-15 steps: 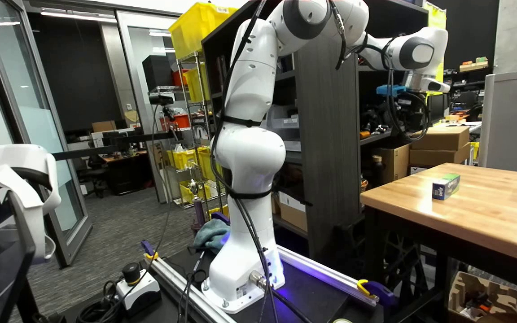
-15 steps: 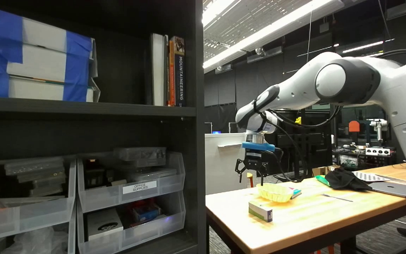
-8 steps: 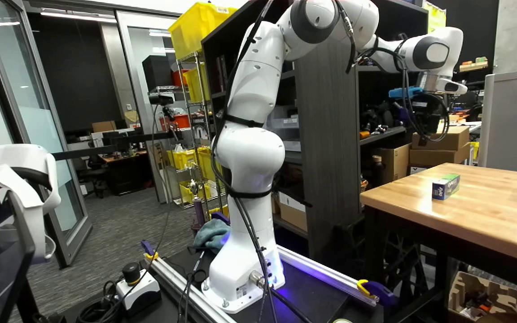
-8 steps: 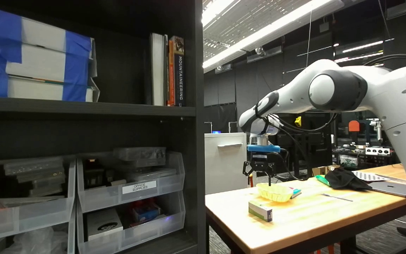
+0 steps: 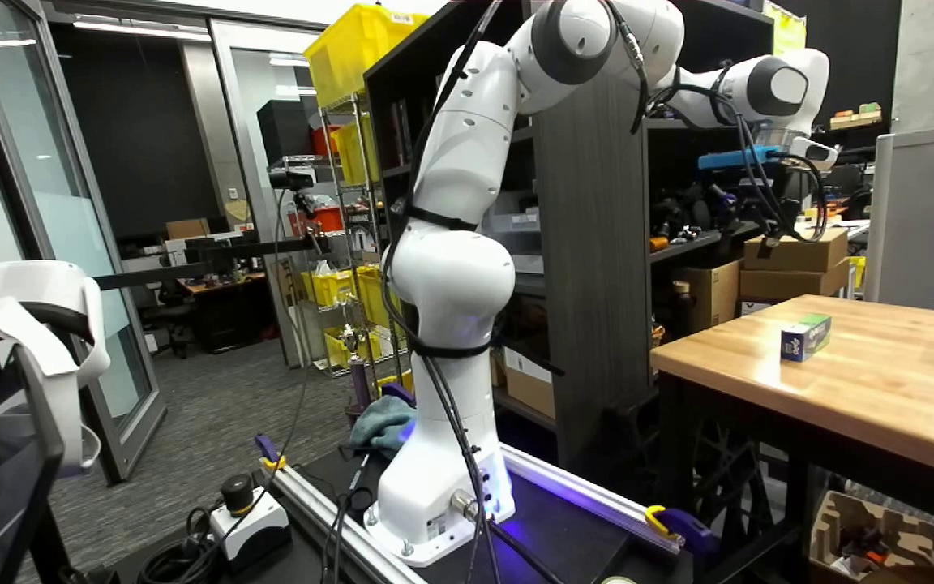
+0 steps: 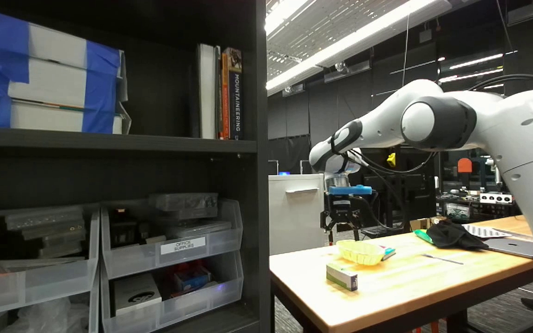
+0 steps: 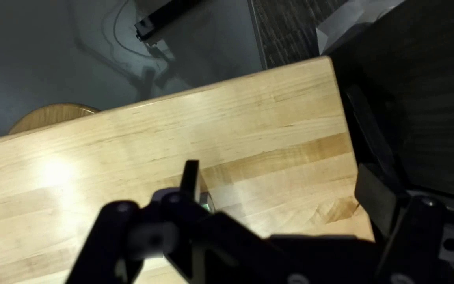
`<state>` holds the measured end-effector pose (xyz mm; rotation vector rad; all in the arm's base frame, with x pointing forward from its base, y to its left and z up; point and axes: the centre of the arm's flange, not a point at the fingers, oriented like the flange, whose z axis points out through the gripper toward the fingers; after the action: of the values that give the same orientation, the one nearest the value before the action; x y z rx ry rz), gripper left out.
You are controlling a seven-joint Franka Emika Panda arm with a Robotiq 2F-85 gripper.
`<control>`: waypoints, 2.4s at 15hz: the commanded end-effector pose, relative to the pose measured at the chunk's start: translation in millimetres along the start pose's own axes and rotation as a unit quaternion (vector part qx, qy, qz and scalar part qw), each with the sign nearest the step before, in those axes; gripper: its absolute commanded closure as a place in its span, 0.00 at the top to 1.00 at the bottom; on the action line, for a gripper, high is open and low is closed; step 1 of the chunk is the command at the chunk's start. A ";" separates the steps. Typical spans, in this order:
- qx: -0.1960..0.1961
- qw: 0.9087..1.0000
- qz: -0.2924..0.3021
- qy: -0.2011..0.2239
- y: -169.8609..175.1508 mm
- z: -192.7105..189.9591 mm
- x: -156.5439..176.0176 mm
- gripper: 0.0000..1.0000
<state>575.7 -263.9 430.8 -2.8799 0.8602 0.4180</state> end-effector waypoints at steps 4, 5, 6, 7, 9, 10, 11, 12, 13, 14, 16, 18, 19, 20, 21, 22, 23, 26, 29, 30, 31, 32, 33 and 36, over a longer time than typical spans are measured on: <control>-0.062 0.998 -0.019 -0.014 9.6 -6.5 20.3 1.00; -0.064 0.998 -0.014 -0.015 13.2 0.2 23.9 1.00; -0.062 0.998 -0.010 -0.019 16.8 8.4 26.9 1.00; -0.057 0.998 -0.010 -0.024 19.0 15.8 29.3 1.00; -0.056 0.998 -0.008 -0.039 21.8 33.3 31.3 1.00; -0.058 0.997 -0.007 -0.045 23.5 39.6 32.2 1.00; -0.058 0.997 -0.008 -0.051 24.5 46.1 32.2 1.00; -0.059 0.997 -0.008 -0.056 25.1 51.7 32.6 1.00; -0.059 0.996 -0.008 -0.062 24.7 58.7 33.0 1.00; -0.058 0.996 -0.003 -0.062 24.7 63.1 33.8 1.00; -0.037 0.998 0.002 -0.057 22.8 68.3 35.9 1.00; -0.027 0.998 0.001 -0.049 18.5 70.7 37.3 1.00; -0.020 0.999 0.003 -0.043 17.0 70.5 38.4 1.00; -0.011 0.999 0.003 -0.037 14.9 69.4 39.6 1.00; -0.002 1.000 0.002 -0.031 12.4 68.2 40.2 1.00; 0.004 1.000 0.004 -0.023 10.6 67.1 42.2 1.00; 0.009 1.000 0.007 -0.012 10.0 65.3 44.1 1.00; 0.009 1.000 0.007 0.009 8.1 60.3 46.2 1.00; -0.006 1.000 0.022 0.018 13.1 64.6 53.2 1.00; -0.008 0.999 0.027 0.021 15.2 65.8 53.6 1.00; -0.009 0.999 0.031 0.024 16.7 67.0 54.3 1.00; -0.013 0.999 0.035 0.026 18.3 68.4 54.6 1.00; -0.014 0.999 0.040 0.028 20.1 69.2 54.9 1.00; 0.011 0.998 0.033 0.050 15.7 56.6 33.6 1.00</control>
<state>599.1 -300.2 346.3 -2.8976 0.9751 0.3621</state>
